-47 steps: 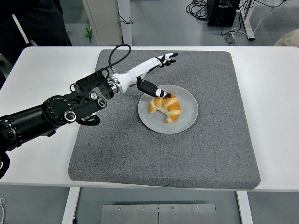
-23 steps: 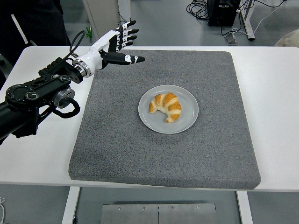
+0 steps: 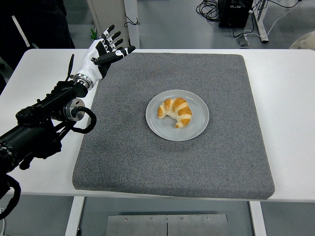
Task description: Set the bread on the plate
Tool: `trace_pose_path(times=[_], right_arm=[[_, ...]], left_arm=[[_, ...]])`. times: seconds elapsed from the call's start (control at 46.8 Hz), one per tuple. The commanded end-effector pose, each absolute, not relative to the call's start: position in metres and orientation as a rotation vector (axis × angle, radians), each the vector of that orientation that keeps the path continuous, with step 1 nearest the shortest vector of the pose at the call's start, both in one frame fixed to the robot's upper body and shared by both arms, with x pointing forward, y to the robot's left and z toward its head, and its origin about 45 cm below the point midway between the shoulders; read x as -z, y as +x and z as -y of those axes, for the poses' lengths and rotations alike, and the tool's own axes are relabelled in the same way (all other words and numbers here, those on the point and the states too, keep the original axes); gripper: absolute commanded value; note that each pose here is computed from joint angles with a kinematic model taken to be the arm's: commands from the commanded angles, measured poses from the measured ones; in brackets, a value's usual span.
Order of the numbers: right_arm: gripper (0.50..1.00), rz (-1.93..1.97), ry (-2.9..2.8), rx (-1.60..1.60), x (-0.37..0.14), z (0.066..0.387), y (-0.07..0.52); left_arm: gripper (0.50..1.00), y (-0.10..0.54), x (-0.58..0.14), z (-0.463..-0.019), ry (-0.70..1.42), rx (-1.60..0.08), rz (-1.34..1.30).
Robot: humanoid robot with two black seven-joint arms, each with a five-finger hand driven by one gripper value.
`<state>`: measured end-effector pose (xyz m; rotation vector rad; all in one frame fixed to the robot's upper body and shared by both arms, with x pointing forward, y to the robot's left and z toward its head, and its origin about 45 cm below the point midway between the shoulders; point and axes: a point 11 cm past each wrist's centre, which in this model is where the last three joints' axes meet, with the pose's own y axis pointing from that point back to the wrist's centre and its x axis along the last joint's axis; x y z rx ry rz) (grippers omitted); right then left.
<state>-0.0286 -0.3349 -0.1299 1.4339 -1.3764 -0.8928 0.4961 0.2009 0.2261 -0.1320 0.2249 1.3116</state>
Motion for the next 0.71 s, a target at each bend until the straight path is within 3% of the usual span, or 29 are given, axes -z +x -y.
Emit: trace_pose_path(times=[0.0,0.449,0.684], right_arm=[[1.000,1.376,1.434,0.894,0.130,0.335,-0.029],[1.000,1.383,1.439,0.891,0.130,0.334,-0.024],[1.000,1.379,1.441,0.889,0.130,0.334,-0.024]], left_arm=[[0.971,0.499,-0.225,-0.195,-0.165,-1.333,-0.261],[0.969,0.508,-0.229,-0.230,-0.344,-1.481,-0.366],[0.969,0.507,-0.225,-0.250,-0.439,-1.472,-0.404]])
